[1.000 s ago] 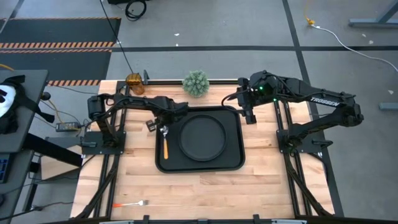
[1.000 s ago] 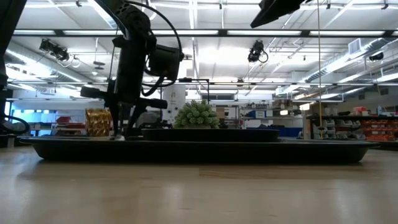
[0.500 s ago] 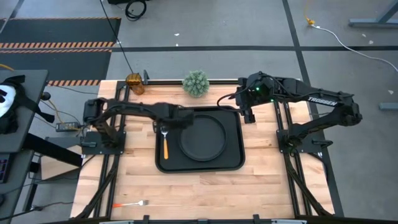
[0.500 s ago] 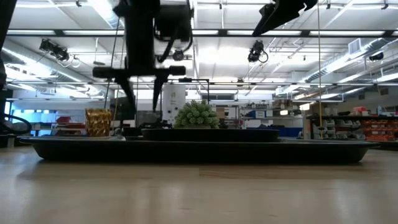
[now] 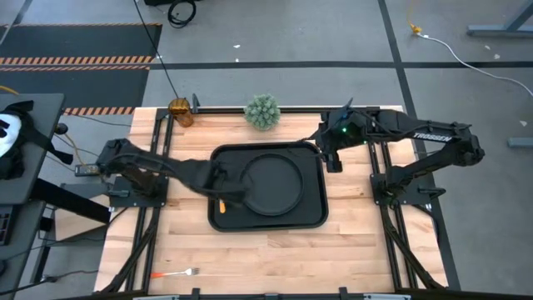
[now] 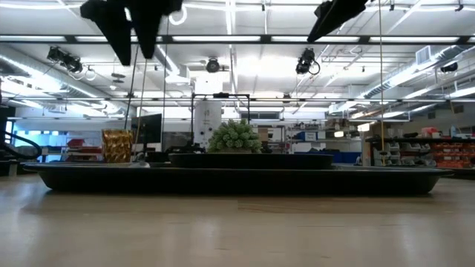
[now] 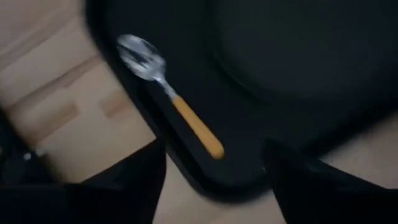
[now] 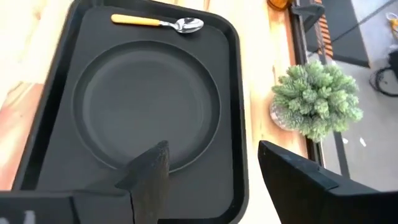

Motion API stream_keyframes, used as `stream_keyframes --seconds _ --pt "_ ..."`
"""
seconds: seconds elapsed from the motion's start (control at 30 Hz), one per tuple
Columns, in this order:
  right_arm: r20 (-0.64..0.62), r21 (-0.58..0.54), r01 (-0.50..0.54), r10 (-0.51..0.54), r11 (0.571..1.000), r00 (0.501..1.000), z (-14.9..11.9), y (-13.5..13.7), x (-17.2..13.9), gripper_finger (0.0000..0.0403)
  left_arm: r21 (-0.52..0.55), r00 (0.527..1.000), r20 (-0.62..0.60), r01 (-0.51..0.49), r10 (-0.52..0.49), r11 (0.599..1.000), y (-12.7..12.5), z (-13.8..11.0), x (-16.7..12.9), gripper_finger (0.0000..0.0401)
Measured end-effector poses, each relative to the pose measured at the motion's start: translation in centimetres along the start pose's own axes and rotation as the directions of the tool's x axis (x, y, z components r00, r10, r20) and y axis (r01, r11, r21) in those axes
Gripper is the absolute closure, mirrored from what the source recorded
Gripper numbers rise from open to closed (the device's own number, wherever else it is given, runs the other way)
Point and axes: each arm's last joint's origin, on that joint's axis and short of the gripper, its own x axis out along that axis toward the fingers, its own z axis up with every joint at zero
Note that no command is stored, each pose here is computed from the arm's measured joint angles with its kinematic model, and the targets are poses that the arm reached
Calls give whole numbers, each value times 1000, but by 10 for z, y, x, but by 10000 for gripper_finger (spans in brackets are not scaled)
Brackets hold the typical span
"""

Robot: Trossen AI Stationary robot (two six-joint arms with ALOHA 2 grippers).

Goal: Pick and place plate/cup/fork/spoon on tray
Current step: Put the orange fork on the black serving tray to the right of the black plate

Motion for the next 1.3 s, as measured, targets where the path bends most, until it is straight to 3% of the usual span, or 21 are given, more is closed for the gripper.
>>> stream_keyframes --seconds 0.1,0.17,0.27,0.37,0.47,0.57,0.67,0.97,1.3 --pt "-19 19 11 -10 1000 1000 3 10 4 153 233 997 -54 73 -62 970 -9 -26 -10 104" --pt "-31 32 16 -15 999 999 6 19 8 154 372 991 -99 117 -85 921 -15 -51 -15 94" --pt "-59 58 32 -29 998 998 10 35 15 155 492 981 -171 169 -95 854 -19 -95 -20 91" --pt "-84 85 51 -44 995 995 14 53 24 155 544 968 -219 222 -119 809 -19 -142 -21 95" --pt "-112 106 47 -35 993 993 17 71 37 155 549 955 -258 272 -149 790 -15 -186 -17 98" --pt "-148 127 25 -6 992 989 20 90 50 155 542 947 -277 295 -164 787 -8 -220 -12 98" --pt "-177 127 25 -2 992 984 26 105 61 155 552 956 -268 253 -118 794 1 -245 -2 99" --pt "-239 120 29 1 992 971 46 131 78 156 649 973 -231 171 -22 741 -1 -282 31 100" --pt "-259 157 -1 42 988 965 50 147 80 159 675 967 -254 204 -37 709 -27 -310 75 118"
